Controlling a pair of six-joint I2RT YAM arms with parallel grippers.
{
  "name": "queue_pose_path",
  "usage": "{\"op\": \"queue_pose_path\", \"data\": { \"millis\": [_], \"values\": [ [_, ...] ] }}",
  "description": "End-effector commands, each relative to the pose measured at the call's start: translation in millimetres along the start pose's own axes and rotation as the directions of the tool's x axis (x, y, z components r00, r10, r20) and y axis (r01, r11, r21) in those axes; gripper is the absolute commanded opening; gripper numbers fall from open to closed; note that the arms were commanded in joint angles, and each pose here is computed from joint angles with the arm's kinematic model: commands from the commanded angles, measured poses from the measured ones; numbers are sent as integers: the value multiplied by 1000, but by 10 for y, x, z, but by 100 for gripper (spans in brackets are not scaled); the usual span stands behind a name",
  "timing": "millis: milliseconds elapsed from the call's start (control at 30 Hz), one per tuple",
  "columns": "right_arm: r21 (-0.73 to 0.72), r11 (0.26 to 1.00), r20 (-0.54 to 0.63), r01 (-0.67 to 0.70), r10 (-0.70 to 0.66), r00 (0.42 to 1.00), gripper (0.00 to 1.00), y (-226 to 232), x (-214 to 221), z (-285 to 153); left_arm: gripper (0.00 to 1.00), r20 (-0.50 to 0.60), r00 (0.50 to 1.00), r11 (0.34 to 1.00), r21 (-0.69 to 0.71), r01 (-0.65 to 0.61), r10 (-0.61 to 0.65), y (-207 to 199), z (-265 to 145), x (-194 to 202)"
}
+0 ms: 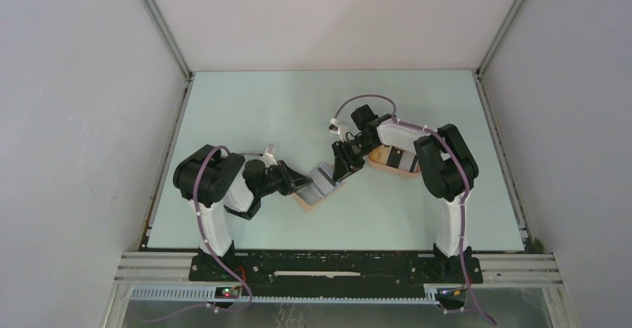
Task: Put the credit cards into the card holder
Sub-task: Insert the credit card into the card holder.
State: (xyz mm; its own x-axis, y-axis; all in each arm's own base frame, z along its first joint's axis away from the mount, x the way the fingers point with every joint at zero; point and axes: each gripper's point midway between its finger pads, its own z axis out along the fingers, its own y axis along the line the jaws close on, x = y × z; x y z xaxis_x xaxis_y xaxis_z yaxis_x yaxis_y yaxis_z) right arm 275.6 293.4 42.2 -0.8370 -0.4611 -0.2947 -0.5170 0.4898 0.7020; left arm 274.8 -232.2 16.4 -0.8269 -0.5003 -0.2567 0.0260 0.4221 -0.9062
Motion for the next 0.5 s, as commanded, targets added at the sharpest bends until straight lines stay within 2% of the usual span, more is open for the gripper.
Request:
{"op": "queue_pose_path", "data": {
  "millis": [0, 467],
  "values": [
    [46, 996, 57, 82, -84, 995, 46, 107, -207, -167, 17, -23, 1000, 1000, -24, -7, 6, 109, -55, 83],
    [23, 996, 39, 87, -87, 995, 45, 142, -173, -93, 16, -27, 1000, 1000, -18, -8, 8, 101, -48, 84]
  ]
}}
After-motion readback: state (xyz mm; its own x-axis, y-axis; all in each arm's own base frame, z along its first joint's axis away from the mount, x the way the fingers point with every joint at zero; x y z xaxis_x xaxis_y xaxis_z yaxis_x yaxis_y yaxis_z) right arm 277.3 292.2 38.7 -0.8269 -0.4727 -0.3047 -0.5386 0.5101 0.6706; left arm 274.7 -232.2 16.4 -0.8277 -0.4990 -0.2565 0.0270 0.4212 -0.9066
